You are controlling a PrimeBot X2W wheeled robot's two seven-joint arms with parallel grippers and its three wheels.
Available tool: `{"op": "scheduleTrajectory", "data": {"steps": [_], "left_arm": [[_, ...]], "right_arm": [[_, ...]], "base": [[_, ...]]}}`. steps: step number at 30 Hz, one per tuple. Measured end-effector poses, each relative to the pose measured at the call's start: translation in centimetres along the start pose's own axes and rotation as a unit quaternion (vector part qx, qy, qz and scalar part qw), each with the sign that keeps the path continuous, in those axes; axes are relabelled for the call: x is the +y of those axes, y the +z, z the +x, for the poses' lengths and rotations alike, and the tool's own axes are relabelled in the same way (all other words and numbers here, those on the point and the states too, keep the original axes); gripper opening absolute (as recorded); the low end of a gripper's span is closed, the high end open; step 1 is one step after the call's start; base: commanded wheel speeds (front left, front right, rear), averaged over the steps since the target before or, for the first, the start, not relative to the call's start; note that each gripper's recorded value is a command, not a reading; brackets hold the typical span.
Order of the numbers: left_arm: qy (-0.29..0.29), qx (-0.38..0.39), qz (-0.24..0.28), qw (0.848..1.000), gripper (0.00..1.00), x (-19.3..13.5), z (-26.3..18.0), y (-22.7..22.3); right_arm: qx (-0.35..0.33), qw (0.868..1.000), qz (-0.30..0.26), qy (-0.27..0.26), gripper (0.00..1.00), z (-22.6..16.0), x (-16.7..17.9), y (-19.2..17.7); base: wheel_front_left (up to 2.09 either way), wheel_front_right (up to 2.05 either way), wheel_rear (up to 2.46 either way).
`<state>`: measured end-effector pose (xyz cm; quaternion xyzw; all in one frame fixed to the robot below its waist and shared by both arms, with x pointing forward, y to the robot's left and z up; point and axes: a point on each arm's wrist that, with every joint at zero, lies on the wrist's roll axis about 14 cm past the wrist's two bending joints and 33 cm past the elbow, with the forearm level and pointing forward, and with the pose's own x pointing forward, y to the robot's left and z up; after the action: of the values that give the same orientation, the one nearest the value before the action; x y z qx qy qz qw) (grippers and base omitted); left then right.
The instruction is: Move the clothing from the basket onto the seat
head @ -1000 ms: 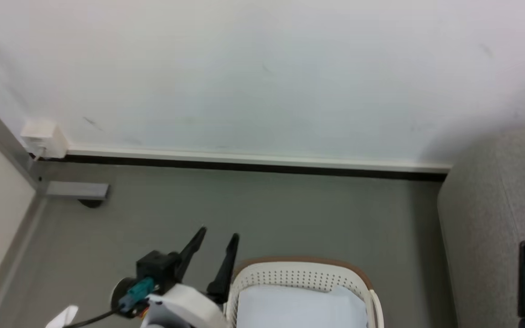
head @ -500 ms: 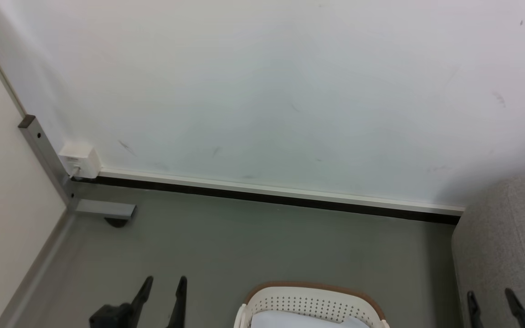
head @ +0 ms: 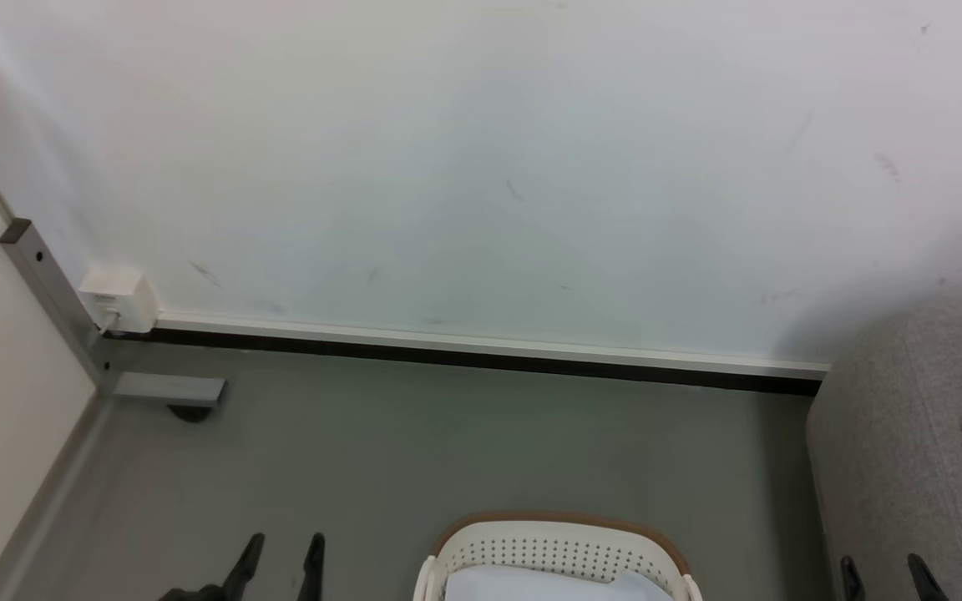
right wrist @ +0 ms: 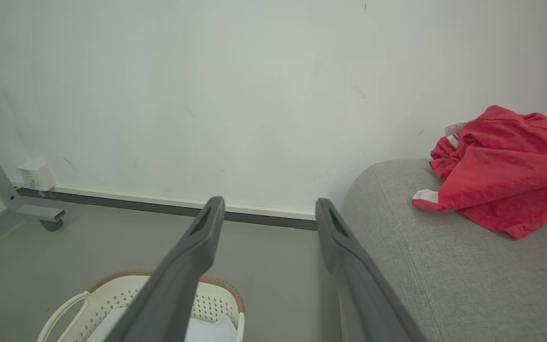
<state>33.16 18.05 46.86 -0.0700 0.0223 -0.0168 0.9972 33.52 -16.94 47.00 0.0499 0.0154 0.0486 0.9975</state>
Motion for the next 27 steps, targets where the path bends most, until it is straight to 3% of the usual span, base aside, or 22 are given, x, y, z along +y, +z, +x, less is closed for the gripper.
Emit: {"op": "scheduleTrajectory", "data": {"steps": [12,13,19,27], "left_arm": [[-0.018,-0.007,0.010,1.000,1.00,-0.5,1.0,0.3],[-0.019,-0.004,0.011,1.000,0.00,-0.6,0.9,0.2],[-0.009,0.030,-0.011,0.999,0.00,-0.4,0.2,-1.9],[0.018,0.035,-0.088,0.995,0.00,0.5,0.5,-1.7]], "right_arm": [[0.002,1.000,0.009,-0.013,1.00,-0.4,-0.6,-0.2],[0.004,1.000,0.010,-0.013,0.00,-0.5,-0.6,-0.3],[0.026,0.999,0.037,-0.023,0.00,-0.8,-0.7,-1.7],[0.029,0.992,0.112,-0.044,0.00,-0.5,-1.3,-1.7]], "base": [[0.00,0.00,0.00],[0.00,0.00,0.00],[0.00,0.00,0.00],[0.00,0.00,0.00]]}}
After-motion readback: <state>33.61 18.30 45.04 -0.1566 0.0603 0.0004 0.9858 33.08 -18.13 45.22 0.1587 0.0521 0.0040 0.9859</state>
